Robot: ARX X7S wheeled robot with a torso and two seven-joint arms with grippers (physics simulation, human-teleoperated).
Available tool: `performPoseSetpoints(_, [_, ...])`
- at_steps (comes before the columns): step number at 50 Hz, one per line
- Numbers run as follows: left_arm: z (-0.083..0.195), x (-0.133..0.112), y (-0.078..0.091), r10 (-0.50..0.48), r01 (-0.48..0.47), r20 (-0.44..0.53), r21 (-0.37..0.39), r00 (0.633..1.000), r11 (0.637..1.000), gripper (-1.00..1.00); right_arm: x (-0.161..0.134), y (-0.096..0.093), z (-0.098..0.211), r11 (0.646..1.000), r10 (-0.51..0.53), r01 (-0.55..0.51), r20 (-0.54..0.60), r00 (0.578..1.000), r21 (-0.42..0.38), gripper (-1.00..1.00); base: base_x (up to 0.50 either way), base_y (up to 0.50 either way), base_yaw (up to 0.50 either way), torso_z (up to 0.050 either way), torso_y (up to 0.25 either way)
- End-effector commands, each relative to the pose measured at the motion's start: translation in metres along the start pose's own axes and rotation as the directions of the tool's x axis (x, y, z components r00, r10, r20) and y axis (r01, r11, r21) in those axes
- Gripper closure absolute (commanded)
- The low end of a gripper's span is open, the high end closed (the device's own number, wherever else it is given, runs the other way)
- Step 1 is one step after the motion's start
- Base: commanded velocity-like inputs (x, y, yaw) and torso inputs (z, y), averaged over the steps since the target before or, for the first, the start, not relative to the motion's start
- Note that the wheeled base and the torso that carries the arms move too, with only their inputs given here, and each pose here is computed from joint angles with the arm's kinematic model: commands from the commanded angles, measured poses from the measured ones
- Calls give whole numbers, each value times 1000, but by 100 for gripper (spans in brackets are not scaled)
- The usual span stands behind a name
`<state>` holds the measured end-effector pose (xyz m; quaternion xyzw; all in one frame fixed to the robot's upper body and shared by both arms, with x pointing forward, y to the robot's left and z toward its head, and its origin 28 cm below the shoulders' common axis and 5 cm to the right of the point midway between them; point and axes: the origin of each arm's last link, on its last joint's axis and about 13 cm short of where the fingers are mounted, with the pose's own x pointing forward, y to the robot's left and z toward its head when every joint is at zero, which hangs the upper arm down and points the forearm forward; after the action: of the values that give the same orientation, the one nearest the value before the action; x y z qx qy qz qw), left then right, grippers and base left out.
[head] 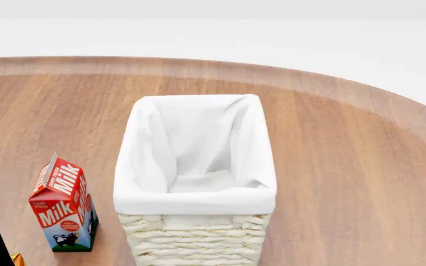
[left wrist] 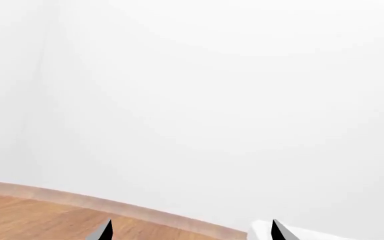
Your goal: Pick up the alphabet soup, and put it in the basket.
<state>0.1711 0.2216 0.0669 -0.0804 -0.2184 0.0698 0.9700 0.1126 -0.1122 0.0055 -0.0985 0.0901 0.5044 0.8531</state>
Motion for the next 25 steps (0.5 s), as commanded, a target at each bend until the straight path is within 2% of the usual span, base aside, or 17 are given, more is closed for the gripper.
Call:
performPoseSetpoints(1, [1, 0, 0, 0, 0, 1, 0, 1000, 1000, -100, 2, -1, -2, 1000, -6, 6, -13, 1000, -9, -100, 0, 0, 0, 0, 0])
performPoseSetpoints(25, [0, 0, 0, 0, 0, 2, 1, 1000, 1000, -100, 8, -7, -6, 1000, -12, 12, -34, 999, -4, -100, 0, 0, 0, 0, 0])
